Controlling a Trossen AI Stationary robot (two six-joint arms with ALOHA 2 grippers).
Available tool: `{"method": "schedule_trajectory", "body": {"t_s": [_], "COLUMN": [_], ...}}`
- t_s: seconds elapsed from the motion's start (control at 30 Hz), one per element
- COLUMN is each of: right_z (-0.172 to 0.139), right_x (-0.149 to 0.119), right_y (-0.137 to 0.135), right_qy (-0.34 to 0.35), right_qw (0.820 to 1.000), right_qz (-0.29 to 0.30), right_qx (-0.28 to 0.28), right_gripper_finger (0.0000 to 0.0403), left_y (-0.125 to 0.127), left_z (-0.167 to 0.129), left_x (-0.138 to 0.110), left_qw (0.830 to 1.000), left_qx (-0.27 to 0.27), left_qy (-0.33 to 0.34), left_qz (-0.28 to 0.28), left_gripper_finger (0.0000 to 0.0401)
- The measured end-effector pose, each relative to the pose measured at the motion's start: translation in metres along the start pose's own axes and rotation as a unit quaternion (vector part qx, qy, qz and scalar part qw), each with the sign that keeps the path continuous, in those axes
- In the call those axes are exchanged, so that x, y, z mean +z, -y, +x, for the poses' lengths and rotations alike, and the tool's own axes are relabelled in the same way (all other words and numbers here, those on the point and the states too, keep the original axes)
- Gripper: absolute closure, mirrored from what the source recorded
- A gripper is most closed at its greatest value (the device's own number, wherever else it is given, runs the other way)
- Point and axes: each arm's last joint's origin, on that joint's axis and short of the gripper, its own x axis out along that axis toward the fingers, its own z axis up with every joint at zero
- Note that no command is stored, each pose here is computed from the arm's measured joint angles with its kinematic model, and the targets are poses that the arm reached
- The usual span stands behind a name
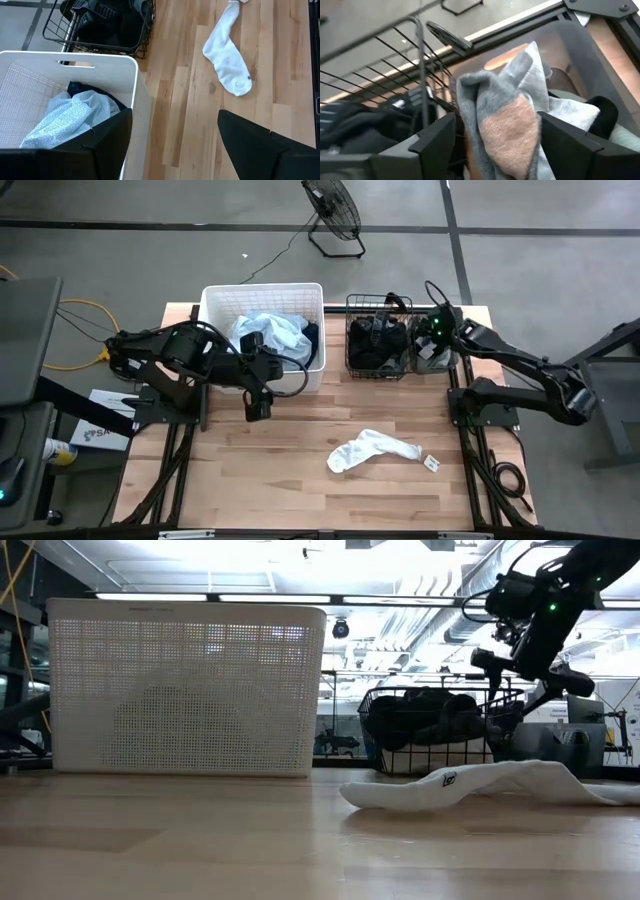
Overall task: Pick & Place Cloths
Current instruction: Put the dark gray sock into the black bin
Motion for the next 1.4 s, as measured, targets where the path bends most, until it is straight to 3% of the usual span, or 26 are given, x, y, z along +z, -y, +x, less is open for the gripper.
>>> {"method": "schedule_trajectory", "body": {"t_s": [0.17,0.33,0.5,0.63,0.7,0.93,1.17,1.4], "right_z": [-0.010,-0.013,-0.008,-0.009,-0.009,-0.009,-0.011,-0.010], "right_x": [0.003,0.003,-0.001,-0.001,0.000,-0.005,-0.003,-0.002], "right_y": [0.002,0.005,0.008,0.005,0.003,-0.003,-0.011,-0.011], "right_qy": [0.020,0.024,-0.001,-0.015,-0.020,-0.038,-0.008,0.011], "right_qw": [1.000,1.000,0.999,0.999,0.998,0.996,0.995,0.997], "right_qz": [0.009,-0.001,-0.030,-0.044,-0.053,-0.061,-0.054,-0.043], "right_qx": [0.017,0.005,-0.022,0.006,0.025,0.047,0.079,0.067], "right_gripper_finger": [0.0155,0.0201,0.0275,0.0364,0.0391,0.0399,0.0400,0.0399], "left_y": [0.000,0.000,0.000,0.000,0.000,0.000,0.000,0.000], "left_z": [0.000,0.000,0.000,0.000,0.000,0.000,0.000,0.000], "left_x": [0.000,0.000,0.000,0.000,0.000,0.000,-0.001,-0.001], "left_qw": [1.000,1.000,1.000,1.000,1.000,1.000,1.000,1.000], "left_qx": [0.000,-0.001,-0.001,-0.001,-0.001,-0.001,0.001,0.001], "left_qy": [0.000,0.000,-0.001,-0.001,-0.001,-0.001,-0.007,-0.008], "left_qz": [-0.004,-0.004,-0.004,-0.004,-0.004,-0.004,-0.002,-0.002], "left_gripper_finger": [0.0112,0.0112,0.0112,0.0112,0.0112,0.0112,0.0112,0.0112]}}
